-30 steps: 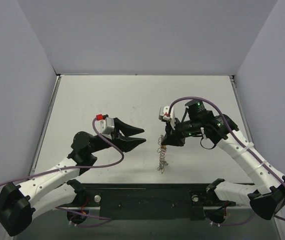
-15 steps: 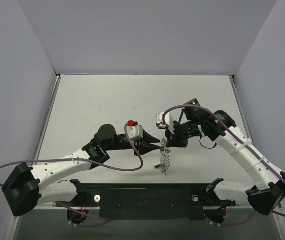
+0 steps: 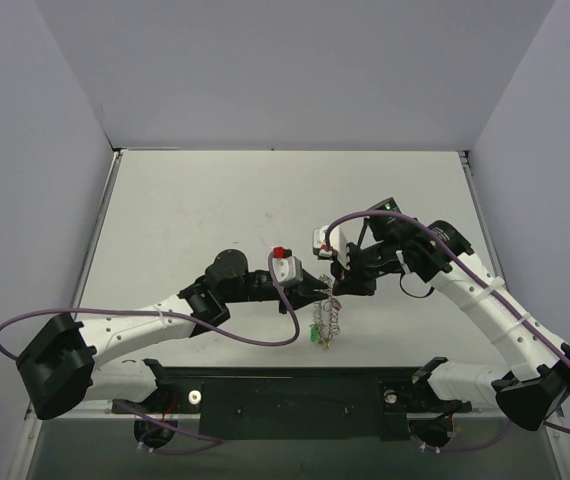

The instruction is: Put the keys on the keyring

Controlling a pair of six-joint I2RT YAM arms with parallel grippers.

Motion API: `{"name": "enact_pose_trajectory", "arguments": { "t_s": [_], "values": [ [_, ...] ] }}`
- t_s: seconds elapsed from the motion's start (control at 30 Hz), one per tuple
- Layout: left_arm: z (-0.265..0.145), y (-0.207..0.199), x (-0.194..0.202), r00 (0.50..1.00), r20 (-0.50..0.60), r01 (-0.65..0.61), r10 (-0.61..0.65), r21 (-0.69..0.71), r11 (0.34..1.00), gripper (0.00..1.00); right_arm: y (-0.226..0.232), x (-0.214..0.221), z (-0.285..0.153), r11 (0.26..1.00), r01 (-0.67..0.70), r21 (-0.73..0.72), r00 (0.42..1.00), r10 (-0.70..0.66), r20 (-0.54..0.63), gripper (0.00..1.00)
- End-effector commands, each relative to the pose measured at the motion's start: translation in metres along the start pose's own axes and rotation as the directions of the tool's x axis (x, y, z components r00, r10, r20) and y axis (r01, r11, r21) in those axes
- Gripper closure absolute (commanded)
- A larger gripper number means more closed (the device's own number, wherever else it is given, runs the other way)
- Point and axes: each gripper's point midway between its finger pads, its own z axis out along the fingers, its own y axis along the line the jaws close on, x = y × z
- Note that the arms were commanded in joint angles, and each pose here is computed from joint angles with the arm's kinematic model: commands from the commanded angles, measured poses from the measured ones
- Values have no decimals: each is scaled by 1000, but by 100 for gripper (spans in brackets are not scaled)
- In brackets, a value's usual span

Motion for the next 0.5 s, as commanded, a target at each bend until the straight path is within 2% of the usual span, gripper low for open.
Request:
{"name": "enact_pose_trajectory", "arguments": {
  "t_s": [0.0,0.3,0.47],
  "values": [
    [9,5,-25,997,51,-55,55,-11,998,67,1,-17,-6,1000,19,-3,999,-19,44,100],
    [11,4,-25,997,52,-55,55,1,998,75,1,-19,-6,1000,13,-3,998,-12,53,100],
    [12,2,-24,998,51,-49,48,12,999,75,1,-20,-5,1000,5,-4,998,-5,59,100]
  ]
}}
